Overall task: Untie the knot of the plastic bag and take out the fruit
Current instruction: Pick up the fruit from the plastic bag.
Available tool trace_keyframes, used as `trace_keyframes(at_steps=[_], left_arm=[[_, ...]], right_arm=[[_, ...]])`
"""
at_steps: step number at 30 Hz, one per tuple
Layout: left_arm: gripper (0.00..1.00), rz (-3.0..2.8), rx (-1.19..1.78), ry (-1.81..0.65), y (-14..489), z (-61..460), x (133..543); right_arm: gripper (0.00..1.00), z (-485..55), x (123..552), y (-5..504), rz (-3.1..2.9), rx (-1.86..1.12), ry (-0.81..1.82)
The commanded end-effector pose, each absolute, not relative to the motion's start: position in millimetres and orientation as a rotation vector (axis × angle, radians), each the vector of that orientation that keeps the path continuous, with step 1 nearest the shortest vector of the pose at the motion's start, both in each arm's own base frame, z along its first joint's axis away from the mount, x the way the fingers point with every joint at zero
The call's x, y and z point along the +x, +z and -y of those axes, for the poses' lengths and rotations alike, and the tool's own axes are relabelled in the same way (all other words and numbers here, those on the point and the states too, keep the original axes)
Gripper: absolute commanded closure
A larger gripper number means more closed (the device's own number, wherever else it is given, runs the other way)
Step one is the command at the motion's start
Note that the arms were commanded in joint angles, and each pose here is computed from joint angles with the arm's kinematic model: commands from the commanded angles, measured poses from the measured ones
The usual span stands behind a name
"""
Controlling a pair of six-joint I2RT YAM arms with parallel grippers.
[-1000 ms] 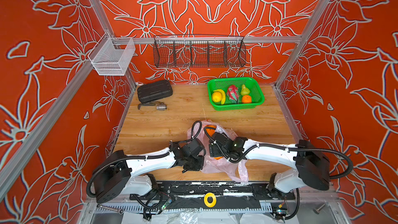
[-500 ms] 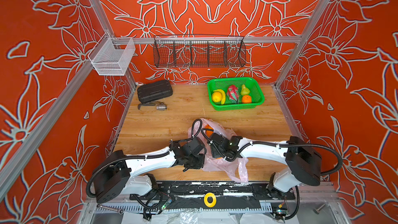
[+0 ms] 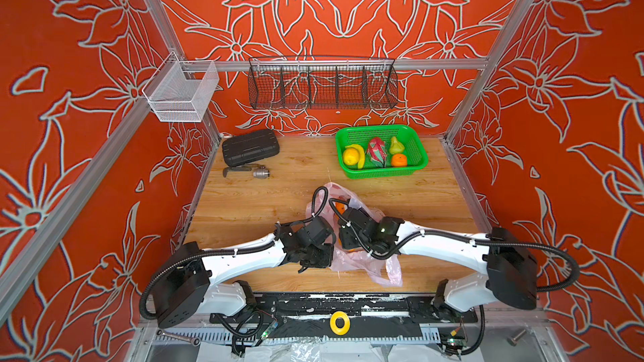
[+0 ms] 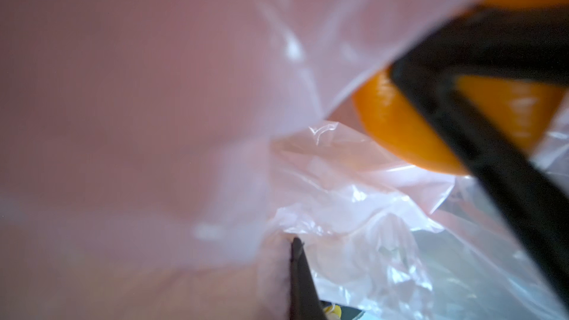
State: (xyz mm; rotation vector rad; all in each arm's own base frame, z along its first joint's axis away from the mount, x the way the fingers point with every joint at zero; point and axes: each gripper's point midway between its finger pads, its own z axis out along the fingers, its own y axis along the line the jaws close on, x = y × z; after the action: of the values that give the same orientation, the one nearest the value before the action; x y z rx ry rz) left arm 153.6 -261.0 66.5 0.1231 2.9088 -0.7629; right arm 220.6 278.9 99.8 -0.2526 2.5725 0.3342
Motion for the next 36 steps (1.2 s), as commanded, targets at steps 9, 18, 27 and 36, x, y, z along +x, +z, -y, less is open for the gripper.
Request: trace_keyframes(at_steps=[9, 18, 27, 36], left_arm=[[0.98, -2.893, 0.129, -0.704, 71, 260, 165], [0.64, -2.843, 0.165, -0.709, 84, 265, 174], [0.13, -2.748, 0.218, -0.746, 111, 263, 177], [0.01, -2.654, 0.226, -0.660, 141, 241, 184]], right_arm=[[0.43, -293, 222, 155, -2.443, -0.234, 0.598], [0.45, -278, 217, 220, -2.285, -0.191, 0.723], [0.46, -255, 224, 269, -2.168, -0.133, 0.776], [0.46, -243, 237, 313, -2.071, -0.118, 0.796]])
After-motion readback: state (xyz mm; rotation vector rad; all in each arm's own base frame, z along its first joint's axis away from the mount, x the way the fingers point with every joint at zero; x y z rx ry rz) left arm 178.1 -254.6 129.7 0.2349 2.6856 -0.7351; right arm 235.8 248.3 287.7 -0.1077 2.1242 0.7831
